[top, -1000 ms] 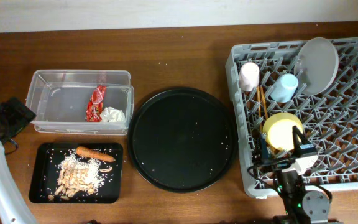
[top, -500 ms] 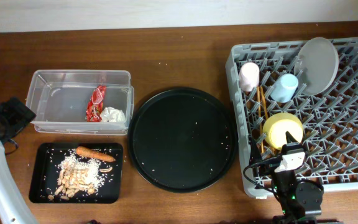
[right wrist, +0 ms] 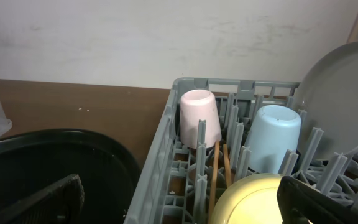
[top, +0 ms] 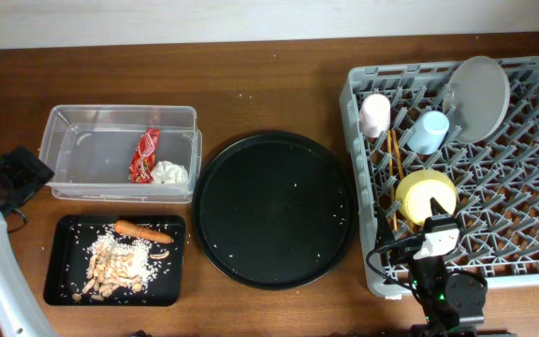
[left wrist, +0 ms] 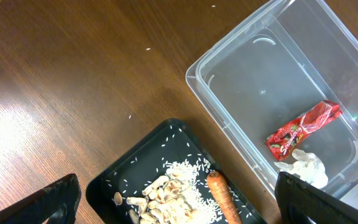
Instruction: Sort waste into correct bins and load items into the dishwasher rack
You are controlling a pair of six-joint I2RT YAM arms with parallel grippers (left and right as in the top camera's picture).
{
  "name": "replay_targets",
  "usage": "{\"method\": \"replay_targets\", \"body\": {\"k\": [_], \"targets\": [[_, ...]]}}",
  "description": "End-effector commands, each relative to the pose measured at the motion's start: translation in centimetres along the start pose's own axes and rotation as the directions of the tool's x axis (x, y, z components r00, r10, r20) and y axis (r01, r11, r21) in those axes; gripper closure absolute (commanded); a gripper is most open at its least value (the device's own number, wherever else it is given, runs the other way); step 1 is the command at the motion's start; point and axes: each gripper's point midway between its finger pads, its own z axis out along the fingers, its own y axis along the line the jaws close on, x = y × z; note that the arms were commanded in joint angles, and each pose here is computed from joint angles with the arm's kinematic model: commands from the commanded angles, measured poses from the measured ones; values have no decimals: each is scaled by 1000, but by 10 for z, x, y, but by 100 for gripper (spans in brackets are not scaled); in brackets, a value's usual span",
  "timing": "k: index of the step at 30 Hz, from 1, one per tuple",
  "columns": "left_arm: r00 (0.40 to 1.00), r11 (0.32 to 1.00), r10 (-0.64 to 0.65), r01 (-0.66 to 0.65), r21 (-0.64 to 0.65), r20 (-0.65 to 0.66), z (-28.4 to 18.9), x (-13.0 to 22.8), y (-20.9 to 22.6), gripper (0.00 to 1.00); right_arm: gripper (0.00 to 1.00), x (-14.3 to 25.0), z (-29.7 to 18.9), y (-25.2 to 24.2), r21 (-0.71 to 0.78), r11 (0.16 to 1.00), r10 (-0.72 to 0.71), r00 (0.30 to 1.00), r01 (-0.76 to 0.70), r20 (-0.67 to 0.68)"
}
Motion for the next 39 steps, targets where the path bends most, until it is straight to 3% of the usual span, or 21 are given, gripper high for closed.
{"method": "replay_targets", "body": {"k": [1, 5, 12, 17, 20, 27, 30, 33, 37, 39], "targets": [[1000, 1000, 10, -10, 7, 23, -7, -4, -1, 1, 2, 2, 0, -1, 3, 1000, -6, 1000, 6, 0], [993, 997, 49, -55, 58, 103, -38, 0, -16, 1, 2, 2, 0, -1, 3, 1000, -6, 1000, 6, 0], [935, 922, 232, -299, 244, 269, -109, 38, -82, 1, 2, 2, 0, -1, 3, 1000, -6, 1000, 6, 0], [906, 885, 248, -356, 300, 344, -139, 55, -85, 1, 2, 2, 0, -1, 3, 1000, -6, 1000, 6, 0], [904, 886, 243, -355, 300, 352, -137, 76, -69, 1, 2, 2, 0, -1, 3, 1000, -6, 1000, 6, 0], [920, 896, 293, -359, 261, 261, -65, 162, -24, 1, 2, 2, 0, -1, 3, 1000, -6, 1000, 6, 0], [923, 901, 206, -308, 305, 324, -30, 173, -29, 1, 2, 2, 0, -1, 3, 1000, -6, 1000, 6, 0], [897, 874, 33, -240, 423, 440, -14, 163, -48, 1, 2, 1, 0, -1, 3, 1000, -6, 1000, 6, 0], [800, 730, -111, -337, 594, 589, -13, 155, -87, 1, 1, 2, 0, -1, 3, 1000, -6, 1000, 6, 0], [764, 690, -154, -370, 622, 626, -15, 153, -94, 1, 2, 2, 0, -1, 3, 1000, -6, 1000, 6, 0]]}}
